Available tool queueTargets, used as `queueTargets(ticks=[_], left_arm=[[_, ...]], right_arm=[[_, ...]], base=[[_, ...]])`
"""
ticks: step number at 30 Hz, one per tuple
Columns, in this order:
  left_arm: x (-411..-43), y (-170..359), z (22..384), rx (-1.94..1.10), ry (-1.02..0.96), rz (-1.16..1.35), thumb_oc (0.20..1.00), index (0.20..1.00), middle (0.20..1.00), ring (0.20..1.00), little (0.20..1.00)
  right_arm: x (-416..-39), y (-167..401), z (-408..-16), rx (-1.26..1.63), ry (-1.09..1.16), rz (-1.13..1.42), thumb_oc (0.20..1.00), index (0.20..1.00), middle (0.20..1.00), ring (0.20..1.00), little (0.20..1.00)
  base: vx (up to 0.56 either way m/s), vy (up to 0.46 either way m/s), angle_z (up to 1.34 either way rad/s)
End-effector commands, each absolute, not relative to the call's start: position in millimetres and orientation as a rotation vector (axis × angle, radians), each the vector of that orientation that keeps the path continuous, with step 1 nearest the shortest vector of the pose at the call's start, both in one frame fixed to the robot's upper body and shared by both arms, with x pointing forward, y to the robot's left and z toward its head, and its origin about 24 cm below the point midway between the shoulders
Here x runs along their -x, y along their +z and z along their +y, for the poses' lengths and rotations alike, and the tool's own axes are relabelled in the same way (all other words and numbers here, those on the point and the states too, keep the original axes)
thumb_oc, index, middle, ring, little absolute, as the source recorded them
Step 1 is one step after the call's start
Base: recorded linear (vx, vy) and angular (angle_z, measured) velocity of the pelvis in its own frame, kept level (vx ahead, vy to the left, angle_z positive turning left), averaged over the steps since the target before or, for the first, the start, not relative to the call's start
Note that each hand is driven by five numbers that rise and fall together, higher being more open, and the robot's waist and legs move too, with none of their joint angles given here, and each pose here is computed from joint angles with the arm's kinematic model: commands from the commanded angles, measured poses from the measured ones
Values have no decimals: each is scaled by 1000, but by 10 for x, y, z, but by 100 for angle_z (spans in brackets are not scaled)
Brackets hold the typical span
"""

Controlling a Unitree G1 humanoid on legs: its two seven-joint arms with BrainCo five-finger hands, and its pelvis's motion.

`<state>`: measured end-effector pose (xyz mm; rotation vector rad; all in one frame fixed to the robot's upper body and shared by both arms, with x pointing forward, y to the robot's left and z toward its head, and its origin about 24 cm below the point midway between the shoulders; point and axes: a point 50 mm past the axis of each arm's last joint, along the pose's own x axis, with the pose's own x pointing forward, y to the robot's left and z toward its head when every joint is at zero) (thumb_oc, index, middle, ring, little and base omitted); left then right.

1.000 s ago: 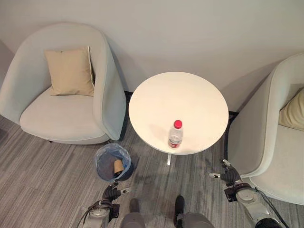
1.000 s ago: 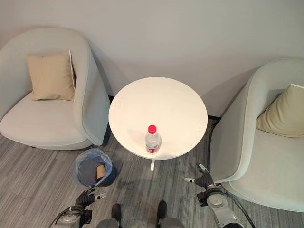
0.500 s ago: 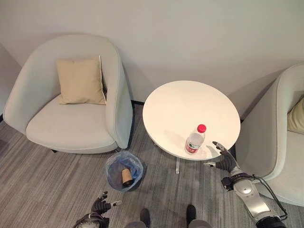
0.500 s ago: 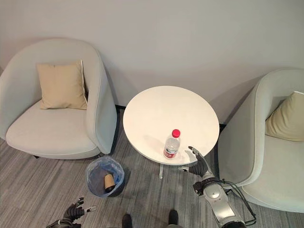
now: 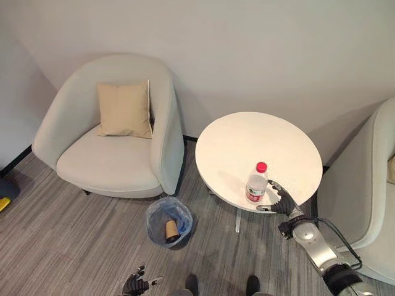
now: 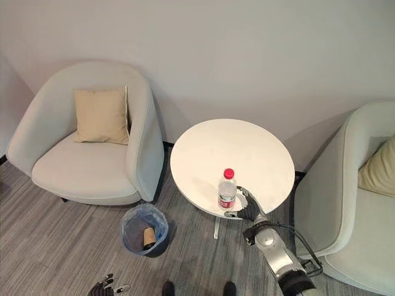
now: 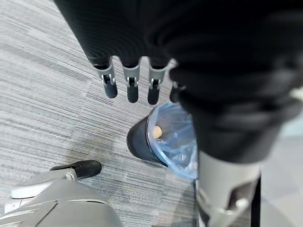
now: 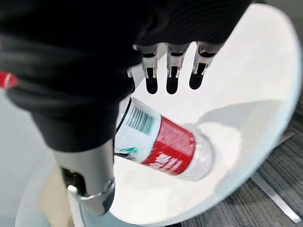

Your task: Gather garbage on tea table into small bin, then transfer packed bag to large trash can.

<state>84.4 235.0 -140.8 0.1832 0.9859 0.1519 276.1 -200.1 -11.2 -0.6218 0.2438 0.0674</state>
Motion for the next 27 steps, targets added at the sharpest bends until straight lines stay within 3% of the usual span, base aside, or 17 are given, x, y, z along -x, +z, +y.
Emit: queueTargets(ticks=[1,7,8,9,10,11,12,21,27], left_arm=[[-1194,-1277,2483,-225,154,881,1000,1000,1000,1000,1000],[-1225,-1260,2487,-212,169,866,1000,1000,1000,1000,1000],[-1237,-1255,2489,-209,171,863,1000,1000,1000,1000,1000],[-1238,-1254,2489,-209,171,862,1000,1000,1000,1000,1000],[-1249,-1252,2487,-204,174,859,1000,1000,1000,1000,1000],[-1249,-1252,2487,-204,174,859,1000,1000,1000,1000,1000],[-1256,-1248,2490,-202,174,858,1000,1000,1000,1000,1000],[-1236,-1233,2529,-194,196,858,1000,1000,1000,1000,1000],[-1160,-1287,2480,-179,187,896,1000,1000,1000,1000,1000]], right_arm=[[-3018,175,-1899,569,25,118,1000,1000,1000,1000,1000],[-3186,306,-1837,480,-32,88,1000,1000,1000,1000,1000],[-3209,324,-1836,475,-38,86,865,865,865,865,865],[-3210,325,-1836,475,-38,86,429,429,429,429,429],[-3239,342,-1834,471,-41,84,269,269,269,269,269],[-3239,342,-1834,471,-41,84,269,269,269,269,269],[-3261,366,-1829,449,-43,82,200,200,200,200,200],[-3194,582,-1828,405,-12,-34,200,200,200,200,200],[-2798,661,-1860,379,79,-127,200,200,200,200,200]], base=[[5,10,14],[-6,8,14],[-15,5,11],[-4,6,8],[-2,4,8],[0,5,8],[12,-4,6],[2,-5,0],[-25,-85,-3]])
